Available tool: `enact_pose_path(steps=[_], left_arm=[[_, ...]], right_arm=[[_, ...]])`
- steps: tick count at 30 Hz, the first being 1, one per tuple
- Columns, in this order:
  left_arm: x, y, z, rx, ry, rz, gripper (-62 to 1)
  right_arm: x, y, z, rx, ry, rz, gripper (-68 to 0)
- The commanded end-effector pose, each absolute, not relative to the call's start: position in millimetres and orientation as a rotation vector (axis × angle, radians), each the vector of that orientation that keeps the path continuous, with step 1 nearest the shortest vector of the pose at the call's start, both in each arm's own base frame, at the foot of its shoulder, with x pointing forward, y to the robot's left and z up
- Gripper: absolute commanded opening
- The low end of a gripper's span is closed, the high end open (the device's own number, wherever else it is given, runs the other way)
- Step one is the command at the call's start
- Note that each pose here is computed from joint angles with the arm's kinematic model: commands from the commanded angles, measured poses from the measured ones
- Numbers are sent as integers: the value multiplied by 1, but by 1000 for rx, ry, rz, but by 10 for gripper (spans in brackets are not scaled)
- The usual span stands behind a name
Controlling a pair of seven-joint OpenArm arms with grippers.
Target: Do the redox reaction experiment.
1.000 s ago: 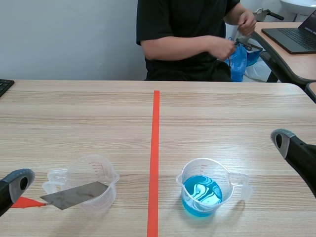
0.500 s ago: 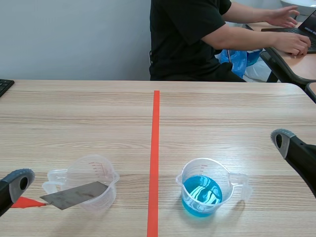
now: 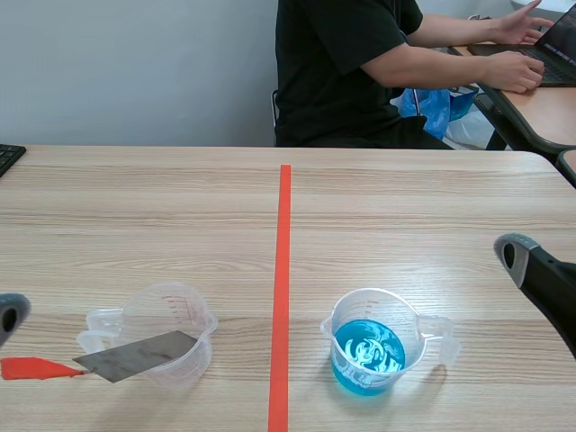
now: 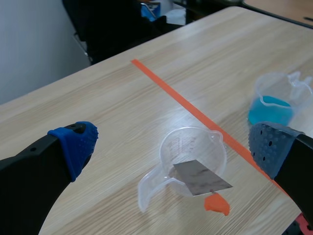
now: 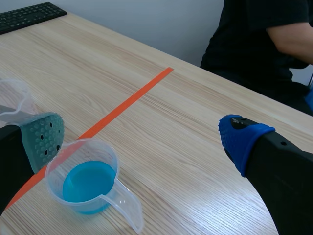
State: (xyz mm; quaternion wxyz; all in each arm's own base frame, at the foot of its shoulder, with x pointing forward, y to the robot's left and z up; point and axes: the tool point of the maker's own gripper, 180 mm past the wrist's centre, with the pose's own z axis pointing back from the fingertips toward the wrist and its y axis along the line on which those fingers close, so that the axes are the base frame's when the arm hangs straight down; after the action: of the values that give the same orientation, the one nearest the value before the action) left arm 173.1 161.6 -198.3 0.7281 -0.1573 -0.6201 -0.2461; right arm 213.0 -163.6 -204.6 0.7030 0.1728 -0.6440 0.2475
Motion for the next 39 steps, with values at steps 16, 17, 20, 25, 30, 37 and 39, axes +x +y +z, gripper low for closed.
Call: enact_pose_path(steps=[16, 17, 20, 25, 30, 37, 39], left_arm=[[142, 272, -163, 15, -1360, -229, -452], [140, 277, -160, 33, -1359, -217, -490], [135, 290, -157, 90, -1330, -205, -578], [129, 307, -151, 162, -1314, -206, -577], [122, 322, -150, 209, -1301, -184, -577], [118, 329, -153, 213, -1294, -157, -577], [118, 328, -153, 213, -1299, -157, -577]], right_arm=[[231, -108, -179, 532, -1501, 787, 4], [230, -100, -180, 559, -1498, 800, 4], [226, -74, -183, 638, -1491, 846, 4], [212, -29, -191, 756, -1454, 959, 4], [191, 11, -198, 867, -1416, 1044, 4], [172, 50, -213, 871, -1400, 1101, 4], [166, 62, -215, 878, -1404, 1106, 4]])
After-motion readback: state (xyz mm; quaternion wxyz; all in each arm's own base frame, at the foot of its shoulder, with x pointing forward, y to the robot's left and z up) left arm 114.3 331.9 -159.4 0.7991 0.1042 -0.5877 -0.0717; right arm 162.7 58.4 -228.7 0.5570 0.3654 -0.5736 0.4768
